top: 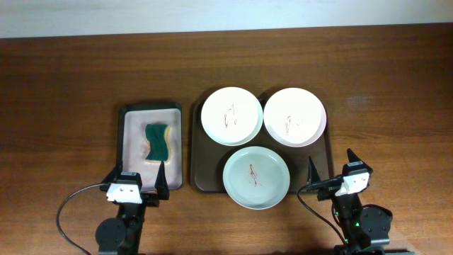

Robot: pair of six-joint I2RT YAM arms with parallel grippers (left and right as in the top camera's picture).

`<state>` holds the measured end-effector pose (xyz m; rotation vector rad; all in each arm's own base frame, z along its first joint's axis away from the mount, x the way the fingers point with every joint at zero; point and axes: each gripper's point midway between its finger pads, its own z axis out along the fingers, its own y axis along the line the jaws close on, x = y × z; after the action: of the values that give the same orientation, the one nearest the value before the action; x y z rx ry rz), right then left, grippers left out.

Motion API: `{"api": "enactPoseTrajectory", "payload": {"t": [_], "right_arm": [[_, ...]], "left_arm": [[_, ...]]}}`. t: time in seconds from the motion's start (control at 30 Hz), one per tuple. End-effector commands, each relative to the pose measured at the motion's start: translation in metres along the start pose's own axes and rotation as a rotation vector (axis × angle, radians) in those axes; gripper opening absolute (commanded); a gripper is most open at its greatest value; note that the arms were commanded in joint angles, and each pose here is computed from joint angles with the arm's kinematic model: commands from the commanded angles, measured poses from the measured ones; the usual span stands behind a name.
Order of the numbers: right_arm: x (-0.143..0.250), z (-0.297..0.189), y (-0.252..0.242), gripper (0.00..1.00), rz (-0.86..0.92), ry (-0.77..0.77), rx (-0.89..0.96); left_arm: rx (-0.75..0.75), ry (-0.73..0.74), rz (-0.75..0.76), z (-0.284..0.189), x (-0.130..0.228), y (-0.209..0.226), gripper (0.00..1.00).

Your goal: Clean dirty plates on tray and stack at the side

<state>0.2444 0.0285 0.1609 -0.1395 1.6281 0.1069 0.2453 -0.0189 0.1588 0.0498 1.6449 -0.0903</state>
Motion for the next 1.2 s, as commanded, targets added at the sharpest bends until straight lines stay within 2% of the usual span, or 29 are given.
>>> {"api": "enactPoseTrajectory", "payload": {"t": [0.0,0.07,0.13,0.4,0.63,0.9,1.0,1.1,1.17], "right_arm": [[0.002,0.0,0.001,0.99,0.007,0.003,-0.006],[0.002,0.0,0.002,0.99,0.07,0.001,-0.008],[0.002,0.0,0.003,0.99,0.111,0.004,-0.012],[-0.011,-0.006,0.006,0.99,0.156,0.134,-0.021],[-0.039,0.002,0.021,0.99,0.21,0.402,-0.106],[-0.041,0.017,0.028,0.99,0.294,0.77,-0.14],[-0.048,0.022,0.036,0.99,0.322,0.8,-0.187],[-0.044,0.024,0.036,0.99,0.327,0.818,-0.188],[-0.044,0.025,0.036,0.99,0.327,0.818,-0.188]], "left_arm": [[0.011,-0.002,0.014,0.0,0.001,-0.001,0.99],[0.01,0.004,-0.081,0.0,0.001,-0.001,0.99],[0.012,0.014,-0.114,-0.001,0.001,-0.002,0.99],[-0.002,0.176,-0.125,-0.005,-0.012,-0.002,0.99],[-0.012,0.467,-0.079,0.01,-0.019,-0.002,1.0],[-0.026,0.796,-0.096,0.033,-0.034,-0.002,0.99],[-0.032,0.898,-0.101,0.035,-0.032,-0.002,0.99],[-0.036,0.966,-0.105,0.044,-0.014,-0.001,0.99],[-0.036,0.965,-0.104,0.052,-0.01,0.0,1.0]]}}
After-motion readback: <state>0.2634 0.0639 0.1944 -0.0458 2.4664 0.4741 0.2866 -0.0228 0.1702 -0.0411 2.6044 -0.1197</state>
